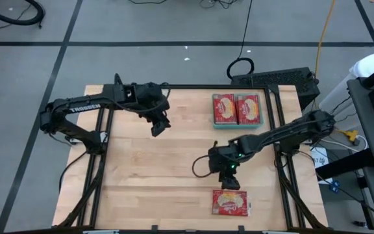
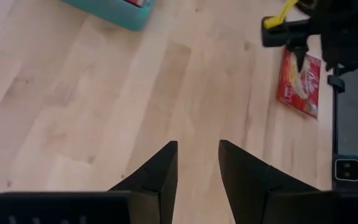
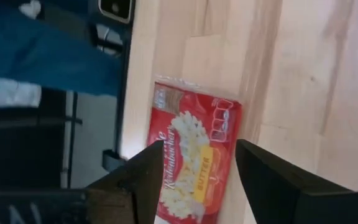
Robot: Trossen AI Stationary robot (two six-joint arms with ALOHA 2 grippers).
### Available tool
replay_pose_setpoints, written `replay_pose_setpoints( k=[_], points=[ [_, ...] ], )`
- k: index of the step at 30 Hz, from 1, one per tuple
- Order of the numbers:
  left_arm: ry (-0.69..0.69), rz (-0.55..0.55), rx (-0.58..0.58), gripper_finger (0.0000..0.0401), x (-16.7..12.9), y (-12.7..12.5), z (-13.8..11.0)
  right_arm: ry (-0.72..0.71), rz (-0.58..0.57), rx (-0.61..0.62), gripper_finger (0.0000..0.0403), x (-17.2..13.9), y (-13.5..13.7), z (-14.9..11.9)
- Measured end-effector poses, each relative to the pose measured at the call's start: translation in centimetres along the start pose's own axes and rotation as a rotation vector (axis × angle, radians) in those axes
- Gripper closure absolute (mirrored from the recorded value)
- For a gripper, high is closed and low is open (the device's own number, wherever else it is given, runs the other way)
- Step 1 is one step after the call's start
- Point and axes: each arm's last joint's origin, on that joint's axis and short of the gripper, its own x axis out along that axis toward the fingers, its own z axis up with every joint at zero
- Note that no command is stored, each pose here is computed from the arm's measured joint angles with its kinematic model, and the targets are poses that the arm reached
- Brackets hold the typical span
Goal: Sort popcorn bags into baskets
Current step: Put the red popcorn bag into the light blue bin
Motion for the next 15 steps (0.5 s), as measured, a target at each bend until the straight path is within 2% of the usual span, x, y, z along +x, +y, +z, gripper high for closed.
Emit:
replay_pose_setpoints(
  k=[10,15],
  points=[
    [0.018,0.014,-0.015,0.0281,0.6,-2.2,-0.6,0.072,0.067,-0.151,0.0211,3.1,-2.4,0.6],
    [0.015,0.04,-0.038,0.0281,0.7,-2.8,-0.8,0.081,0.131,-0.182,0.0211,5.1,-3.8,1.0]
  ],
)
